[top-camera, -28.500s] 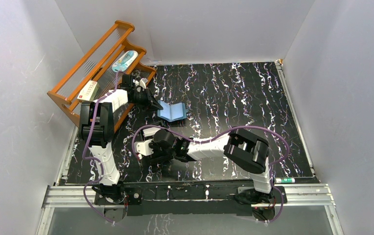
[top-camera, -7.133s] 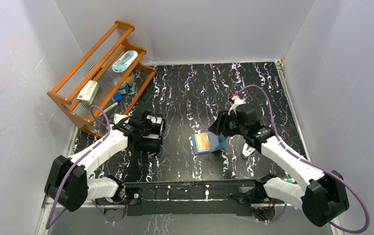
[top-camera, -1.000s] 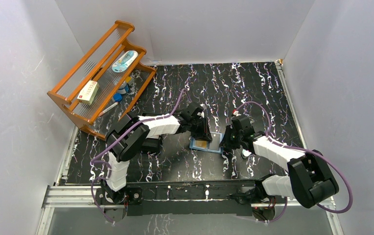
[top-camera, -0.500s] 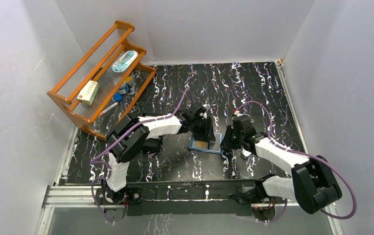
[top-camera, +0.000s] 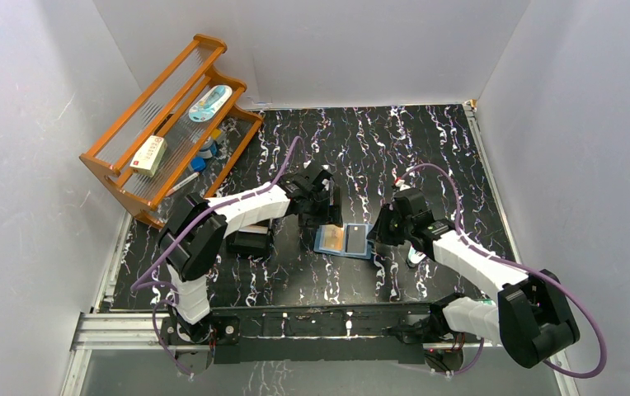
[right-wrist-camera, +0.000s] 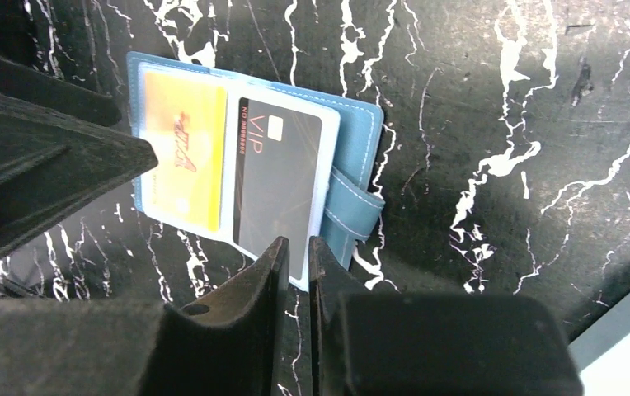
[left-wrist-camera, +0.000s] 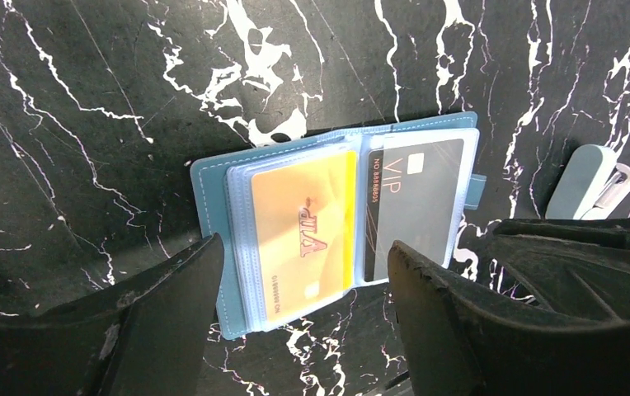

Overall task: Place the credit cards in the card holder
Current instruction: Insert the credit card into the card holder, then turn over the card slot in the card holder.

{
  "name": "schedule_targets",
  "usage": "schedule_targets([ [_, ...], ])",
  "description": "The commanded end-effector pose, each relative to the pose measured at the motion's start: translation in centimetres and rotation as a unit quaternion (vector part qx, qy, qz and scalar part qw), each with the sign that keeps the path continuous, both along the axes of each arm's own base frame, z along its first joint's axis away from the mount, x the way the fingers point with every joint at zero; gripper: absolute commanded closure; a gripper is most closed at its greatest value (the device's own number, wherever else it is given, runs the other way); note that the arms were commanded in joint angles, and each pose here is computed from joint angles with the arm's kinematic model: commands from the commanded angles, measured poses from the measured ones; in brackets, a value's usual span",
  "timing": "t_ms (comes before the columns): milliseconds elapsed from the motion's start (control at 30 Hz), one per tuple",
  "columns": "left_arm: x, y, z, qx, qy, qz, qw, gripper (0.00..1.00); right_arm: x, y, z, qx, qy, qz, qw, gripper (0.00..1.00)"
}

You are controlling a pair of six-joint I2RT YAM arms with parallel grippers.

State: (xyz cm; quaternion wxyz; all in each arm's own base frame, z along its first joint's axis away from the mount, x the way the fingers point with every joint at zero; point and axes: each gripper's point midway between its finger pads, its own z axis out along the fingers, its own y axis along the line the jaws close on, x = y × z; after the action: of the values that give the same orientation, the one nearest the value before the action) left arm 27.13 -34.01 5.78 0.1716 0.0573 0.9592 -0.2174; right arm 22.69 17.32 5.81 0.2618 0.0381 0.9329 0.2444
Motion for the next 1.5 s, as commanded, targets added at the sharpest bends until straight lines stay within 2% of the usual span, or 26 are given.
schedule_targets([
  [0, -0.2, 0.5, 0.8, 0.003, -0.005, -0.010, 1.000, 0.28, 1.9, 1.6, 3.3, 0.043, -0.041, 0.004, 0.998, 0.78],
  [400, -0.7, -1.4, 1.8, -0.057, -0.001, -0.026, 0.998, 0.26, 2.0, 3.3, 2.1, 0.076, -0.024, 0.026, 0.996, 0.80],
  [733, -0.5, -1.0, 0.4, -0.042, -0.001, -0.021, 0.999, 0.25, 1.5, 3.0, -1.0, 0.056, 0.011, 0.024, 0.998, 0.80],
  [1167, -0.6, -0.3, -0.8, -0.022, 0.005, -0.017, 1.000, 0.25, 1.3, 2.8, -1.3, 0.051, 0.011, 0.025, 0.998, 0.80],
  [1467, -1.1, -1.4, -0.8, -0.052, 0.021, -0.023, 0.998, 0.25, 1.3, 2.7, -1.6, 0.050, 0.012, 0.025, 0.998, 0.80],
])
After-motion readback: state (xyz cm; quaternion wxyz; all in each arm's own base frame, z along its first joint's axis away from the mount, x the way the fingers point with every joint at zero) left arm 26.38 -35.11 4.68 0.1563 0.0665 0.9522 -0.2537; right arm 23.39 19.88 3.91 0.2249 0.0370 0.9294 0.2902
